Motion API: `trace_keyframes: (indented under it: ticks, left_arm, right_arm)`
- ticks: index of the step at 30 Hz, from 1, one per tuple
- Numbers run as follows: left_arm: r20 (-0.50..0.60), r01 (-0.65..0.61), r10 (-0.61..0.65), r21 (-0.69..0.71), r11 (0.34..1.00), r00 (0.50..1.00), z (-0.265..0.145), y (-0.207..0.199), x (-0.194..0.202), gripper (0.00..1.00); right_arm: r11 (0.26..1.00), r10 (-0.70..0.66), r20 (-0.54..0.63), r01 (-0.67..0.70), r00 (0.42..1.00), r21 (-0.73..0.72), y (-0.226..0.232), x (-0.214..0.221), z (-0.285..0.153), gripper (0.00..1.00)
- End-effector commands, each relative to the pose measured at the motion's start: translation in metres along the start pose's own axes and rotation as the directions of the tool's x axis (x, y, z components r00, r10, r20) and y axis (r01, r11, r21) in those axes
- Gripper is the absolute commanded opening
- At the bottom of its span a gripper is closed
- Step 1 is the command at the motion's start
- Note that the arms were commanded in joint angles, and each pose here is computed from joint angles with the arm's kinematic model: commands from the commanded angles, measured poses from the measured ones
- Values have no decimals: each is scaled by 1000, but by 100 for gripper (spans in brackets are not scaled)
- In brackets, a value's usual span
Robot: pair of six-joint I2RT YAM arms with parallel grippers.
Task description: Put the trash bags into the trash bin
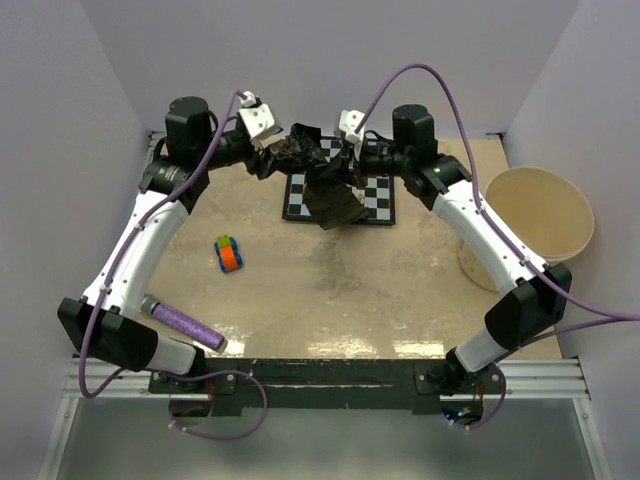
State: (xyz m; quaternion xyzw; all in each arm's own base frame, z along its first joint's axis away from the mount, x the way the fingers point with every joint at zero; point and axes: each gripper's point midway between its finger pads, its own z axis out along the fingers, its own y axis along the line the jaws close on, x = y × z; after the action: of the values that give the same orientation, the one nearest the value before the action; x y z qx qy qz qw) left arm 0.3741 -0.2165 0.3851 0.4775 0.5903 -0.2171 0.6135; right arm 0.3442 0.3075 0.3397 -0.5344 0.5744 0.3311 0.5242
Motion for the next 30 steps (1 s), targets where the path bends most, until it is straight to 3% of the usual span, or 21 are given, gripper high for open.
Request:
trace_keyframes:
  ticks: [1,3,5,7,8,11,13,14,16,19,24,30]
  left_arm:
    - [30,19,-22,82,996,999,4,-5,-12,67]
    - [21,50,-53,118,992,998,8,-8,-7,65]
    - [23,91,-96,157,983,995,13,-13,-5,56]
    - [31,117,-126,207,971,992,17,-18,-5,38]
    - [35,130,-141,231,964,989,18,-22,-6,24]
    - [39,143,-160,278,950,986,16,-28,-9,1]
    - [42,143,-161,285,948,986,14,-31,-9,0]
    - [41,147,-165,285,947,985,12,-32,-9,0]
    - [47,158,-177,264,951,983,9,-33,-11,0]
    - [42,200,-210,165,966,977,6,-25,-4,0]
    - [73,139,-140,11,990,988,-5,-9,-7,0]
    - [83,175,-178,40,984,981,-5,-14,-11,0]
  right_arm:
    - [995,-100,33,100,994,-11,3,-24,-7,0]
    - [993,-115,28,116,993,-10,3,-23,-7,0]
    - [992,-124,24,124,992,-6,2,-23,-7,0]
    - [992,-126,19,126,992,4,0,-23,-7,0]
    - [993,-121,15,121,993,14,-2,-23,-8,0]
    - [996,-79,16,78,997,45,-5,-23,-8,0]
    - [992,-40,2,39,999,117,-18,-20,-8,1]
    - [987,-16,-3,16,1000,157,-25,-18,-8,11]
    - [973,11,-16,-7,1000,229,-39,-18,-10,43]
    - [967,-53,-19,56,998,247,-46,-39,-18,66]
    - [970,-178,69,163,982,180,-26,-90,-31,69]
    - [978,-209,66,206,976,45,7,-82,-3,53]
